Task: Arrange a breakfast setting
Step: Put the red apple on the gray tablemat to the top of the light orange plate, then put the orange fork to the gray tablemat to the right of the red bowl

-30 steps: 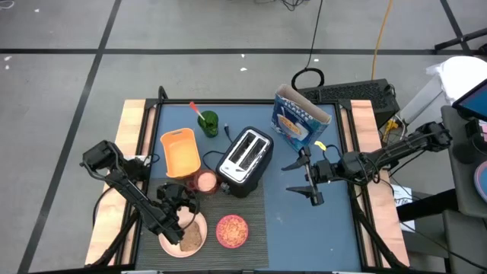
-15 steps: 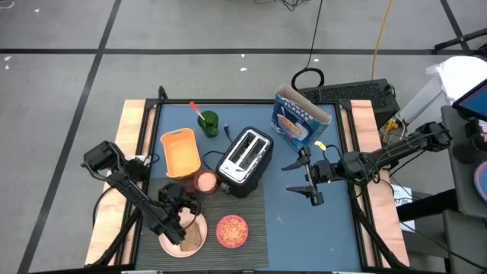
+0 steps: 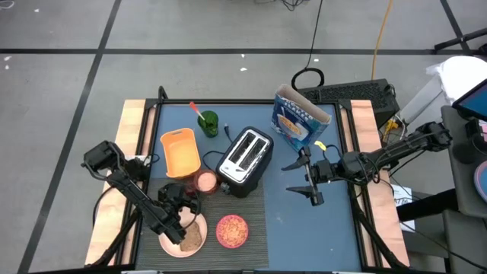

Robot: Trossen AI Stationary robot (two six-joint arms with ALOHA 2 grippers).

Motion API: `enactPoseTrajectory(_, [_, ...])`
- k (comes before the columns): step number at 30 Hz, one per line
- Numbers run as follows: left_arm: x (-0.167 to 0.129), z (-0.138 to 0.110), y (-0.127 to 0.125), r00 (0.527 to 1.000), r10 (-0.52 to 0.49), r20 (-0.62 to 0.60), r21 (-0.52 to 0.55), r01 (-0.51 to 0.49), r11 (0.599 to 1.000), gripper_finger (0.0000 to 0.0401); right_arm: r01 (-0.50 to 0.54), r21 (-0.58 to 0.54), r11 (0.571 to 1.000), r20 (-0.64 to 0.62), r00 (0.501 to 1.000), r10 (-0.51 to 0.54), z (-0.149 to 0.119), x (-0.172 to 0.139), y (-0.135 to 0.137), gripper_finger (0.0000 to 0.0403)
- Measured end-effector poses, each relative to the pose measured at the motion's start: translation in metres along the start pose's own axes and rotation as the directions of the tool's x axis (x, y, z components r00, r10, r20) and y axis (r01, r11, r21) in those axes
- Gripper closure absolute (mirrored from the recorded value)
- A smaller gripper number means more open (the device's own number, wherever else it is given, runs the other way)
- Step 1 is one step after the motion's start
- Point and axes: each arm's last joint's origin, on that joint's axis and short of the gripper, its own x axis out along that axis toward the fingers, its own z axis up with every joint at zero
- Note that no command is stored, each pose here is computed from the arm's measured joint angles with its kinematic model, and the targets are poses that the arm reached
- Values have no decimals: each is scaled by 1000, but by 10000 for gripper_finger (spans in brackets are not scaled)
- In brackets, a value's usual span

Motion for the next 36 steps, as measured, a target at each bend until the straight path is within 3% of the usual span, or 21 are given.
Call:
enactPoseTrajectory(8, [-6, 5, 0, 1000, -13, -26, -16, 12, 1000, 48, 0, 0, 1000, 0, 1000, 0, 0, 0, 0, 124])
enactPoseTrajectory(17, [-26, 28, 1, 993, -88, -79, -14, 87, 996, 48, 0, 0, 1000, 0, 1000, 0, 0, 0, 0, 124])
enactPoseTrajectory(31, [-66, 87, 16, 936, -302, -181, -45, 299, 953, 47, 0, 0, 1000, 0, 1000, 0, 0, 0, 0, 124])
enactPoseTrajectory(36, [-73, 112, 24, 916, -372, -148, -109, 359, 927, 47, 0, 0, 1000, 0, 1000, 0, 0, 0, 0, 124])
